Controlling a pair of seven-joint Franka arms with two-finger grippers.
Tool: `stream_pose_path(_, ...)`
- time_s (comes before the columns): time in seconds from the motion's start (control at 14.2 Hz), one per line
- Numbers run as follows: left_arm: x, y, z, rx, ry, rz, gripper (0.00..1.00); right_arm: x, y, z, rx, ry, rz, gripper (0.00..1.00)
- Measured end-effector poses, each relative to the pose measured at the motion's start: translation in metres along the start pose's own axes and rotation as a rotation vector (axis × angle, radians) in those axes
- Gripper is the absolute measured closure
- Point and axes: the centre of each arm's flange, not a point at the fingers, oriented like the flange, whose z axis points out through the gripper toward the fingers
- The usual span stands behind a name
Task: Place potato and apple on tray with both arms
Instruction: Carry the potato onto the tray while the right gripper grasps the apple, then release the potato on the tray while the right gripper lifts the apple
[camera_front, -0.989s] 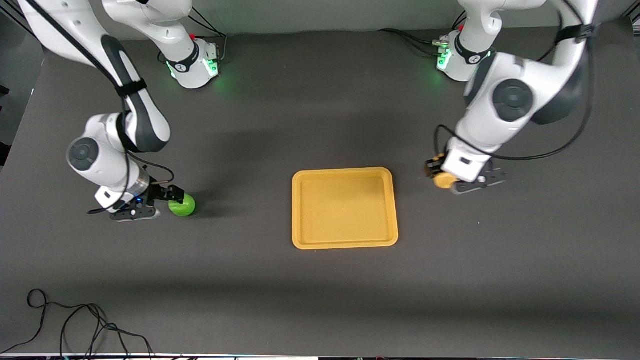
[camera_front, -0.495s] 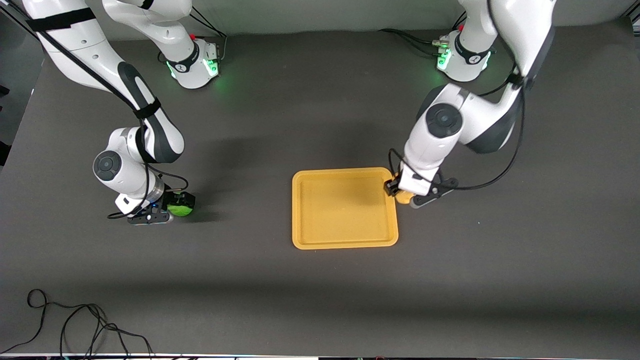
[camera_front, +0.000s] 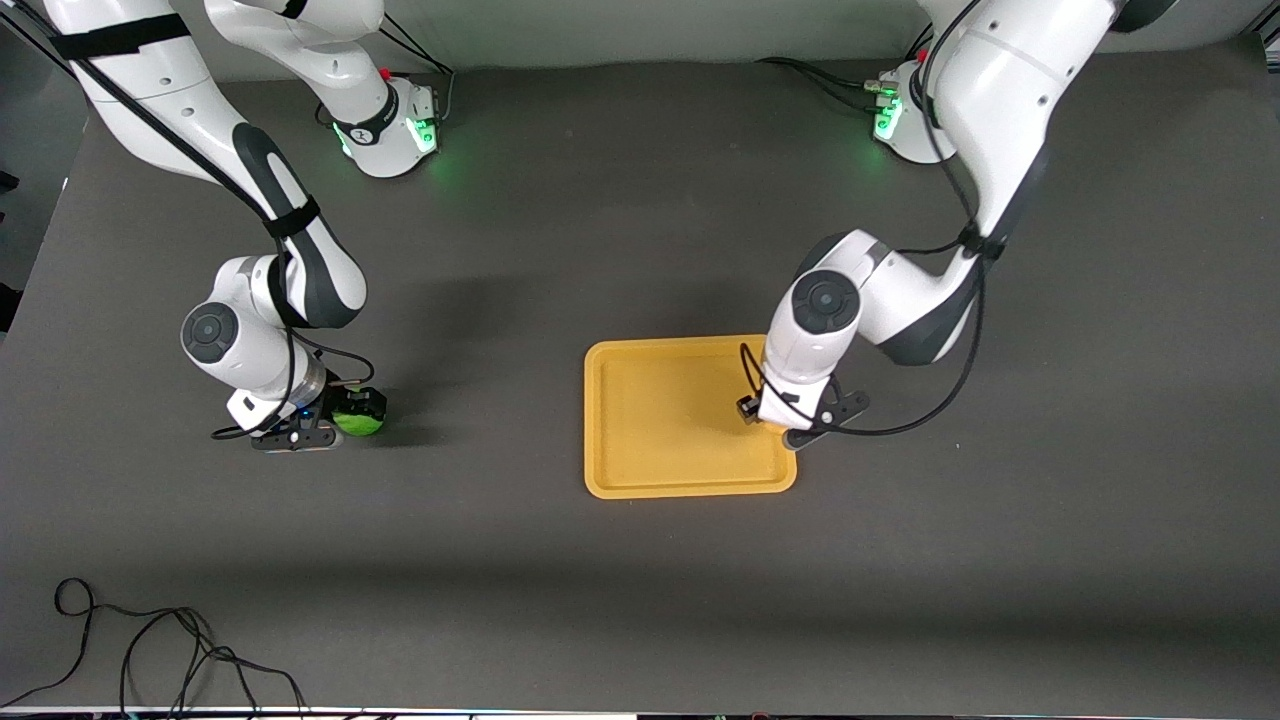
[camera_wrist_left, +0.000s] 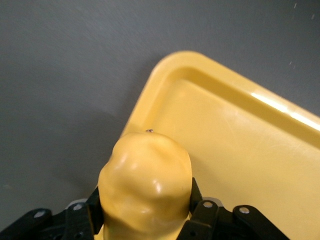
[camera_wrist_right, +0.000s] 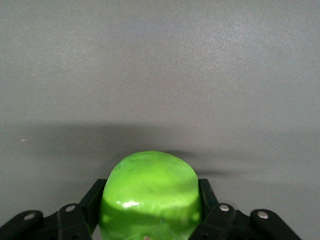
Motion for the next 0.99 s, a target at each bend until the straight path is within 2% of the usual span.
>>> stream_pose_path(0.14,-0.006,0.003,0.016,0.004,-0.014,0.009,0.35,0.014,-0.005,-0.034,0.005,-0.044,-0.008,0.22)
stream_pose_path(0.28,-0.007,0.004,0.022,0.006,-0.02,0.011,0.35,0.026,-0.022,-0.08,0.01,-0.053,-0.026,0.22)
stream_pose_path(0.49,-0.008,0.004,0.025,0.007,-0.022,0.011,0.35,0.034,-0.062,-0.13,0.014,-0.02,-0.036,0.22)
stream_pose_path(0.85,-0.003,0.008,0.026,-0.001,-0.022,0.007,0.33,0.037,-0.144,-0.165,0.023,0.017,0.015,0.22)
stream_pose_path(0.99,-0.002,0.009,0.028,-0.004,-0.022,0.005,0.2,0.037,-0.157,-0.17,0.024,0.016,0.023,0.22)
